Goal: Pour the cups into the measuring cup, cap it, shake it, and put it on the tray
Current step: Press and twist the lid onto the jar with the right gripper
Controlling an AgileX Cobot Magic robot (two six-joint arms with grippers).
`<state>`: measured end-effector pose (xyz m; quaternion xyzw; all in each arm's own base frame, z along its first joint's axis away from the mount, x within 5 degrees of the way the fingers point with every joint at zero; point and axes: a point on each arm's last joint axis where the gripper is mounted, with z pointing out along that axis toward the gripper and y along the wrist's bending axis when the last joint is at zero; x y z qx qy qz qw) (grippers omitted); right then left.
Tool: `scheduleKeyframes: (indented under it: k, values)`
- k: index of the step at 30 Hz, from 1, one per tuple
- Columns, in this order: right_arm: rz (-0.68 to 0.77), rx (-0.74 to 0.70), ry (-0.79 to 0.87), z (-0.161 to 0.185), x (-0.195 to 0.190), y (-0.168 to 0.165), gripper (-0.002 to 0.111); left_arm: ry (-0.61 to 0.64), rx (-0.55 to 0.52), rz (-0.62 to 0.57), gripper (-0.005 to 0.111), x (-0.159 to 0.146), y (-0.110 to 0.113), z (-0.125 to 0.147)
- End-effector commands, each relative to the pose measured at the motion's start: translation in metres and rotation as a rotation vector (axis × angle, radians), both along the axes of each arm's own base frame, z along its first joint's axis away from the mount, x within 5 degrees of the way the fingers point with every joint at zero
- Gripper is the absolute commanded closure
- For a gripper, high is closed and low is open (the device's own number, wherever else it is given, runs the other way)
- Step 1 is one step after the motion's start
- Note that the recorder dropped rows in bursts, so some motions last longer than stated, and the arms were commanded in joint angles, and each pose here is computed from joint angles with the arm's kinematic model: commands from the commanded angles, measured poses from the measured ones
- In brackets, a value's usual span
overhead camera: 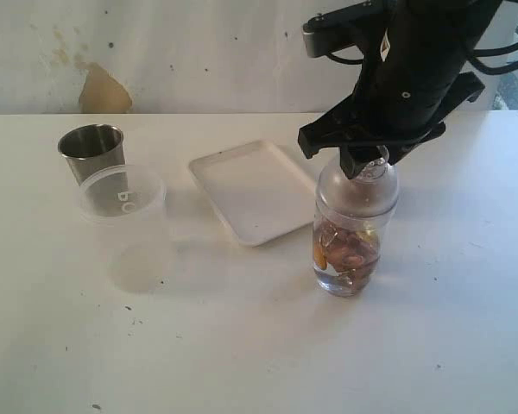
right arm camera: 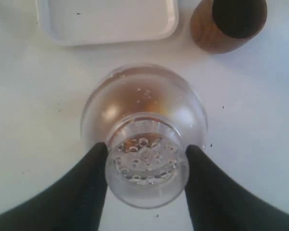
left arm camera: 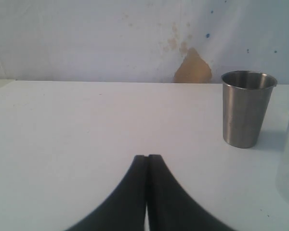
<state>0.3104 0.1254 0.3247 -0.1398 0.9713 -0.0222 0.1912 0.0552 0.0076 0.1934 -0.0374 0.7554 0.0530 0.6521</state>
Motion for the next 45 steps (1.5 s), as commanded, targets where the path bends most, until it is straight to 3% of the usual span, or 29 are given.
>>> scheduleKeyframes:
  k: [1,5,9,13,23,27,33,45]
  values:
    - [0.011,-0.022,0.056,-0.012,0.002,0.000,0.104,0.001,-0.009,-0.002,0.107,0.000,0.000,-0.001]
    - [0.013,-0.022,0.055,-0.012,0.003,0.000,0.078,0.001,-0.009,-0.002,0.107,0.000,0.000,-0.001]
    - [0.016,-0.019,0.045,-0.009,0.001,-0.001,0.064,0.001,-0.009,-0.002,0.107,0.000,0.000,-0.001]
    - [0.033,-0.004,-0.010,0.003,-0.002,-0.002,0.057,0.001,-0.009,-0.002,0.107,0.000,0.000,-0.001]
    - [0.040,0.012,-0.120,0.029,-0.014,-0.010,0.056,0.001,-0.009,-0.002,0.107,0.000,0.000,-0.001]
    - [0.038,0.023,-0.139,0.037,-0.020,-0.012,0.062,0.001,-0.009,-0.002,0.107,0.000,0.000,-0.001]
    - [0.062,0.031,-0.157,0.045,-0.027,-0.015,0.106,0.001,-0.009,-0.002,0.107,0.000,0.000,-0.001]
    - [0.062,-0.035,-0.110,0.021,-0.008,-0.010,0.108,0.001,-0.009,-0.002,0.107,0.000,0.000,-0.001]
